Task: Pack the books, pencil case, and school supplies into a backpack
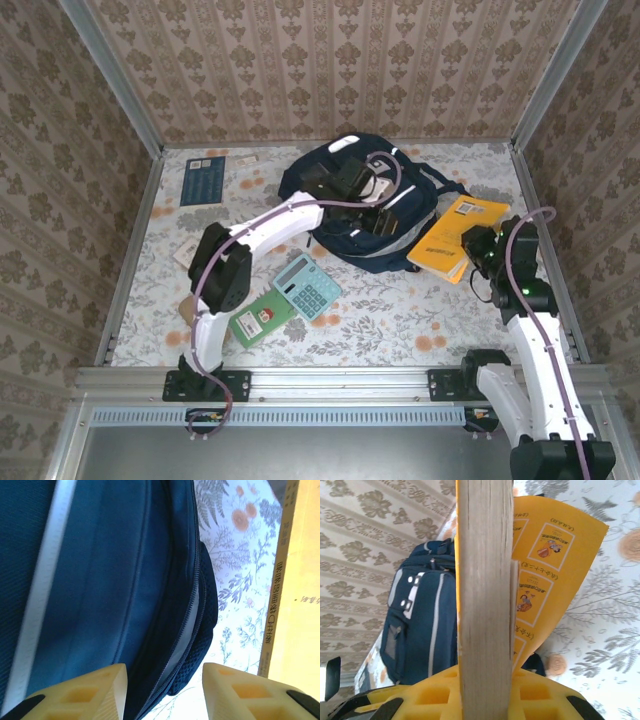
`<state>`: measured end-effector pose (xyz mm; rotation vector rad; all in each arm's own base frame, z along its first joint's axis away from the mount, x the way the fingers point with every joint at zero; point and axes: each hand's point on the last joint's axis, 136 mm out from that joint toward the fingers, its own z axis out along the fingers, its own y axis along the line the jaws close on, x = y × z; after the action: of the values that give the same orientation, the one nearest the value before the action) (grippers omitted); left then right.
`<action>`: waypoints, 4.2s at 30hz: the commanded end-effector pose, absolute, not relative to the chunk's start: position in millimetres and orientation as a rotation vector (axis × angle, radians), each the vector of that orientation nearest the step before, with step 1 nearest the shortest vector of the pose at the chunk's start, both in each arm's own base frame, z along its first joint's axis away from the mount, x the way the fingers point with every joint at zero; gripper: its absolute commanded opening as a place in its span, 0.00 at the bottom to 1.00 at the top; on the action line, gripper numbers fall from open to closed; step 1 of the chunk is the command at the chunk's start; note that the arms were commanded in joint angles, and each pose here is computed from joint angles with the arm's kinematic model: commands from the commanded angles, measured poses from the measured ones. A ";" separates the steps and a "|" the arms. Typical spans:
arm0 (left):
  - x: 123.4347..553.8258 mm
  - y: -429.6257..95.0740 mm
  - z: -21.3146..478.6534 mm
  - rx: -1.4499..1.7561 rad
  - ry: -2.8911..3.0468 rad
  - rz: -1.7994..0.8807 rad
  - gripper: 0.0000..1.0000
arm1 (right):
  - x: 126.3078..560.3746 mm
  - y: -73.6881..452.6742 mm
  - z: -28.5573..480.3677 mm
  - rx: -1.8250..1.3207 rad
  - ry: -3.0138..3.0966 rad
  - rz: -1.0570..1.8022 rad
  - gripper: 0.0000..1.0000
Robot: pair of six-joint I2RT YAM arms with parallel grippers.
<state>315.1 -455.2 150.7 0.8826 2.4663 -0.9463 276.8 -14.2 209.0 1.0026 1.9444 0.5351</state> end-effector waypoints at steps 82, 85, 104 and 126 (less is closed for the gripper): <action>358.5 -443.0 348.9 0.714 2.060 -1.135 0.00 | 492.8 159.1 202.2 0.861 1.794 1.324 0.00; 353.3 -443.6 353.1 0.739 2.045 -1.156 0.00 | 507.5 165.5 189.4 0.875 1.811 1.309 0.00; 348.5 -439.7 354.1 0.731 2.043 -1.240 0.00 | 533.0 191.6 134.4 0.934 1.957 1.134 0.48; 377.5 -414.6 290.8 0.560 2.224 -1.161 0.08 | 418.3 110.8 173.5 0.806 2.109 0.825 0.60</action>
<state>375.6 -426.5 261.6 0.5995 2.2888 -1.1353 436.1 118.8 165.2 0.8618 2.0894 0.8948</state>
